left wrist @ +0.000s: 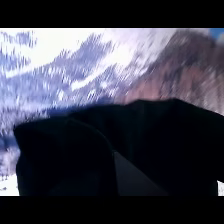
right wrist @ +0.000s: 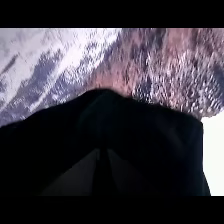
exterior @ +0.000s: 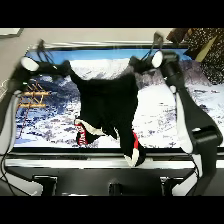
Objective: Fold the clothes and pants, and hang the long-sleeved shirts on hangers.
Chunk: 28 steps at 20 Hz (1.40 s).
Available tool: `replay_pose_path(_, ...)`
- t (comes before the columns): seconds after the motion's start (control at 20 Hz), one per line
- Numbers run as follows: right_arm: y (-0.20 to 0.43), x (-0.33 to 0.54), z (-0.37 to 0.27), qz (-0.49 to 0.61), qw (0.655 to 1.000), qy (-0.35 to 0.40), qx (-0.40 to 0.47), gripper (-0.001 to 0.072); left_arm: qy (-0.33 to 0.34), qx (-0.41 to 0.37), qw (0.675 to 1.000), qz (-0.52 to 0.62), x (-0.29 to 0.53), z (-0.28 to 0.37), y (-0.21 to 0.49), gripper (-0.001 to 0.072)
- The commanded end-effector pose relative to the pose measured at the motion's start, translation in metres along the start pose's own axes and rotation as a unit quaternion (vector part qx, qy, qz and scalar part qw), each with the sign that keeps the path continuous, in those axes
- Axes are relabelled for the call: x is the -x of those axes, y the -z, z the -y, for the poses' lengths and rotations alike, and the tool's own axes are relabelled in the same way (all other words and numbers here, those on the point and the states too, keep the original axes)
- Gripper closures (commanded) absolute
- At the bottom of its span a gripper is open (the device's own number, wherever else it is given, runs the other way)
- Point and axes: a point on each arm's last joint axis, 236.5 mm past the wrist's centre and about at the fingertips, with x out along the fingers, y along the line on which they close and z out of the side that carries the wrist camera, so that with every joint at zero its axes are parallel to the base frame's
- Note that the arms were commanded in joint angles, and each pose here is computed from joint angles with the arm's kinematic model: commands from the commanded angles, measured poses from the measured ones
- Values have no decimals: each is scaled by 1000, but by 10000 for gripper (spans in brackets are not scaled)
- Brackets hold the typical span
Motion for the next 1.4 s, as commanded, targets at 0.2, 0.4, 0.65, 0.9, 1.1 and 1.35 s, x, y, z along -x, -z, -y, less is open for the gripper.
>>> replay_pose_path(0.2, 36, 34, 25, -114, 992, 6, 52, 84, 14, 60, 995, -76, -4, -15, 28, 18)
replay_pose_path(0.4, 1, 147, 91, -101, 987, 61, 106, 82, -36, 36, 998, -47, 80, -54, -2, 18)
replay_pose_path(0.65, 82, 180, 146, -207, 978, 23, 23, 44, -78, 97, 991, -51, 123, -117, 59, 19)
replay_pose_path(0.9, 232, 129, 141, -303, 950, -38, -66, 34, -21, 179, 979, -100, 105, -122, 179, 20)
replay_pose_path(1.1, 327, 102, 129, -363, 929, -42, -61, 34, 10, 206, 968, -146, 91, -114, 232, 20)
replay_pose_path(1.35, 362, 83, 103, -374, 920, -67, -99, 137, 8, 194, 966, -169, 82, -106, 254, 20)
